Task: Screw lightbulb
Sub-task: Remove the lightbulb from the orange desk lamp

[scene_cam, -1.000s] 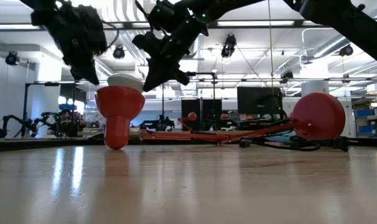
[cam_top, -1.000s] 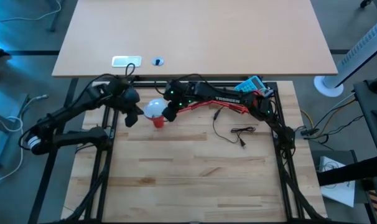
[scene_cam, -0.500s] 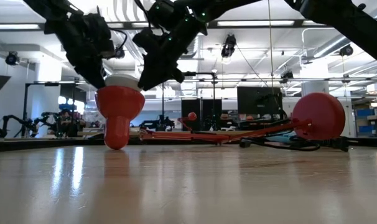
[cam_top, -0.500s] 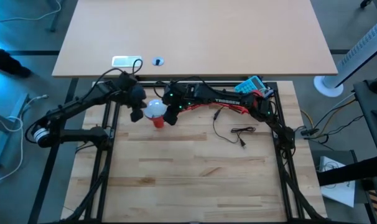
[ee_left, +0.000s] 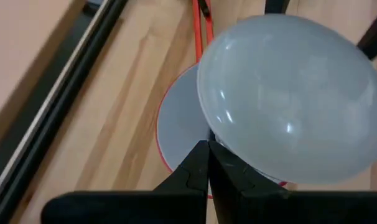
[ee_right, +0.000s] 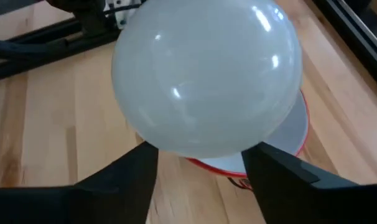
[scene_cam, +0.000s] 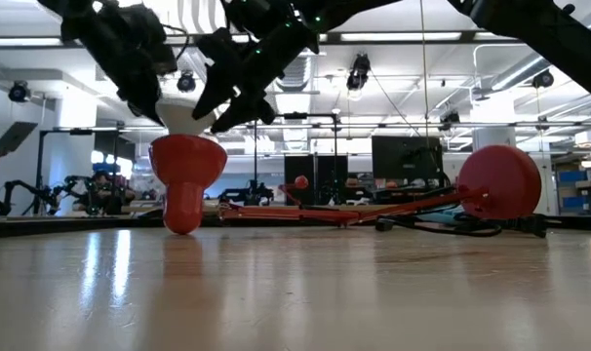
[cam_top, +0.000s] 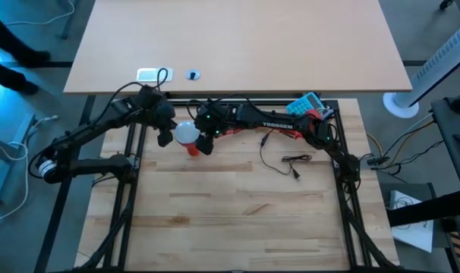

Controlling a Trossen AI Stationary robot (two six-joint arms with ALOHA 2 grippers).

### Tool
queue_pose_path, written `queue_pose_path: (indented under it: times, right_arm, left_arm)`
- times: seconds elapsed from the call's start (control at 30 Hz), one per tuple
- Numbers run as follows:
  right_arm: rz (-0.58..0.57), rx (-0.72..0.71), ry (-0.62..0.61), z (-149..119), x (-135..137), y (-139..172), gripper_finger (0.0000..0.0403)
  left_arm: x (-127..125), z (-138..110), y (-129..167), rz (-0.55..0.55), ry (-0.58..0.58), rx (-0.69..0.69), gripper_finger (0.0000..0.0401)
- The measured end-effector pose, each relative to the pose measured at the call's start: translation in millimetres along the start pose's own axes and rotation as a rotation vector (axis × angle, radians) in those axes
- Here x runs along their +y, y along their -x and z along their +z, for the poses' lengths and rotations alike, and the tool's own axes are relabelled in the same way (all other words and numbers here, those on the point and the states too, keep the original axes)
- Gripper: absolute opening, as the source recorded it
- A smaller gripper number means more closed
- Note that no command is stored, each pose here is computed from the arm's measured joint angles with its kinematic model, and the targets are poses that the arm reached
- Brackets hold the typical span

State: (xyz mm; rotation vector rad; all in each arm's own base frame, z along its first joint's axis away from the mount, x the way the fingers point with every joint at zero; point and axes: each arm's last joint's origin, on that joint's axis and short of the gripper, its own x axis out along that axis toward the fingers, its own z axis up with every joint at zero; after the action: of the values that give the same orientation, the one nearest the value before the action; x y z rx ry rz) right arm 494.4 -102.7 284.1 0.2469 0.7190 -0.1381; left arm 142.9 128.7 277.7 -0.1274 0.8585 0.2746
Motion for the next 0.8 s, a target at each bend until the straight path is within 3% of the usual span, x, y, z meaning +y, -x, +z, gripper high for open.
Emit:
queue_pose_path:
  times: [0.2,0.8]
  right_arm:
    - [0.006,-0.063,0.005,6,3,0,0.0252]
    - [-0.049,-0.238,0.027,19,19,0,0.0253]
  left_arm:
    - [0,10,13,0.020,0.010,-0.050,0.0000]
    - [0,21,23,0.018,0.044,-0.099,0.0000]
